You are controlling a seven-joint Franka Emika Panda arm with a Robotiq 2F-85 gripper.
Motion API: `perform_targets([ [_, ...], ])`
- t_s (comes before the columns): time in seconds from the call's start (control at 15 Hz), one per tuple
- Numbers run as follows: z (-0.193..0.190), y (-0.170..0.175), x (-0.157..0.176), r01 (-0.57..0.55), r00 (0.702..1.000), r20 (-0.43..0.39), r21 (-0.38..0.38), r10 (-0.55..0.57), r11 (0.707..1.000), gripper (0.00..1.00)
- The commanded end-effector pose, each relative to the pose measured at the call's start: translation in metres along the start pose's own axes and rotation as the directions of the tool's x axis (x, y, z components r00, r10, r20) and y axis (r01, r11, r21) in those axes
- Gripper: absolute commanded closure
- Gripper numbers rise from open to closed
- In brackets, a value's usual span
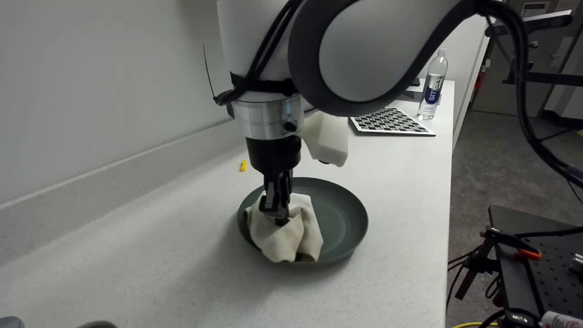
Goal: Wipe the plate with the towel, put the towel on the counter then move the plate backwards
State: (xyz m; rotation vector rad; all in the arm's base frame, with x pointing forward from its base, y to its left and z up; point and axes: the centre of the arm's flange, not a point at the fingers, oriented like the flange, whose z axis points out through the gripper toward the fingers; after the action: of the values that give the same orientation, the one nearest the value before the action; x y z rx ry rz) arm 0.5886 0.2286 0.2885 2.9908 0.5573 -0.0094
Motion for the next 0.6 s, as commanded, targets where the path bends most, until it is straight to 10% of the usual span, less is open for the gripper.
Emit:
perform_targets([
  [0.0,-0.003,0.006,0.019,-0.043,0.992,-0.125,-0.063,0.035,0.997,0.99],
  [0.53,-0.011,0.039,-0.003,-0.056,0.989,-0.149,-0.397,-0.004,0.916,0.99],
])
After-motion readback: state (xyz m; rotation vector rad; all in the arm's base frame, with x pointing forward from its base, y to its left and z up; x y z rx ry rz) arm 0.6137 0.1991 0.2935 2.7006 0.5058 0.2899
